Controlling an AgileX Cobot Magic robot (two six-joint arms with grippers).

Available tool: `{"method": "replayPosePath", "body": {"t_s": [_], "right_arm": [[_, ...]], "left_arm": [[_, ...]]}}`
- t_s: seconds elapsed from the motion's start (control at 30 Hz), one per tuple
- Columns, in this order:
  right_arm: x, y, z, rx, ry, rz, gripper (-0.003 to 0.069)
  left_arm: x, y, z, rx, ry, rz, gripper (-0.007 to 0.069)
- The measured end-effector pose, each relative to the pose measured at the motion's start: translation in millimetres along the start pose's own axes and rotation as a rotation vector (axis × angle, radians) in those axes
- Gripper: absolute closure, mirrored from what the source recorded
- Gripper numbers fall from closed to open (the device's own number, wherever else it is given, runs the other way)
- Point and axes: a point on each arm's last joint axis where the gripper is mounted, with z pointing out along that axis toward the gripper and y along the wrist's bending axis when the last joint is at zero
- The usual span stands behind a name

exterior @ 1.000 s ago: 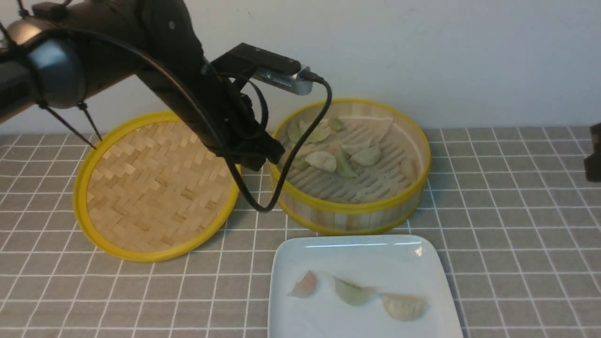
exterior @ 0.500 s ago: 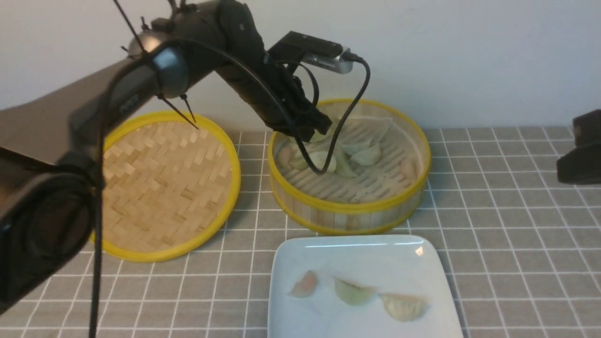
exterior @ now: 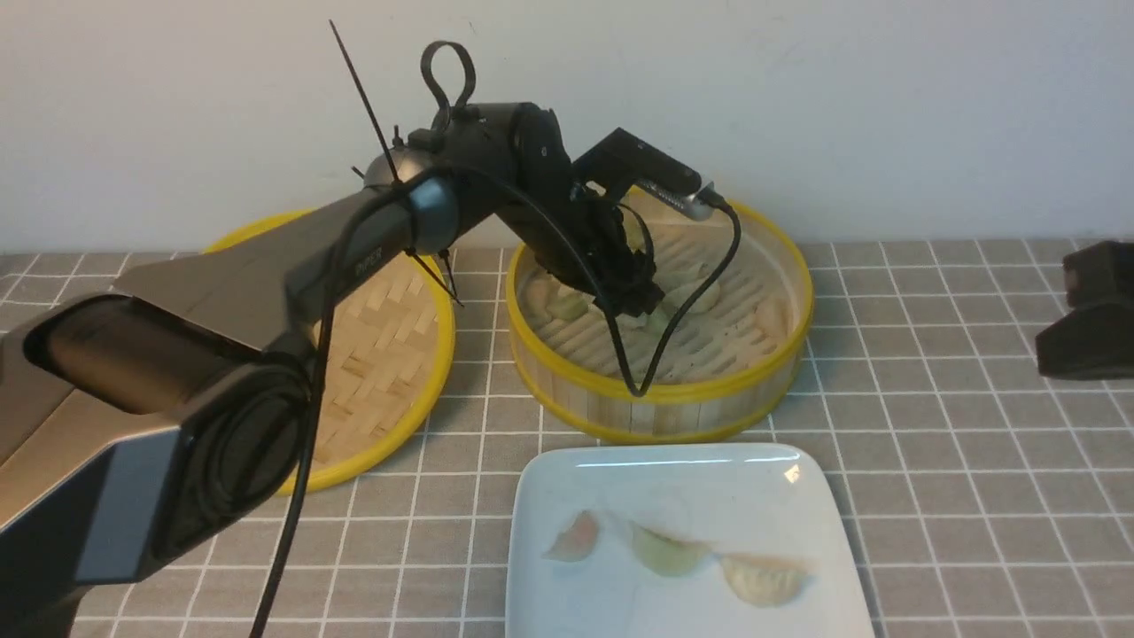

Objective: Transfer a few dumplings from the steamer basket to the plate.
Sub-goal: Use the left arm to grab a dumpling from the steamer

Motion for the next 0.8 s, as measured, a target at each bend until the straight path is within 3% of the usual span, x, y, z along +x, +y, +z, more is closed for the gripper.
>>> {"method": "replayPosePath", "body": {"t_s": [0.2,0.37,0.47,0.53,0.57,0.8], "right_arm": [[0,0,0,0.0,0.001,-0.023,0.0659],[0,0,0,0.0,0.001,-0.026,0.0659],[0,0,0,0.0,0.001,-0.027,0.0659],[0,0,0,0.0,0.001,-0.03,0.0659],[0,0,0,0.0,0.001,-0.031,0.0659],[1,0,0,-0.003,0.008,-0.043,0.0659]], "left_arm": [[-2,-13,5,-0.057,0.026,0.111,0.0185],[-2,-18,6,-0.063,0.042,0.102,0.0189],[3,-26,6,-0.03,0.117,0.095,0.031],[5,-31,5,-0.013,0.153,0.101,0.0444],[4,-32,4,-0.012,0.16,0.103,0.0464],[-17,-34,-32,0.008,0.192,0.057,0.045]]}}
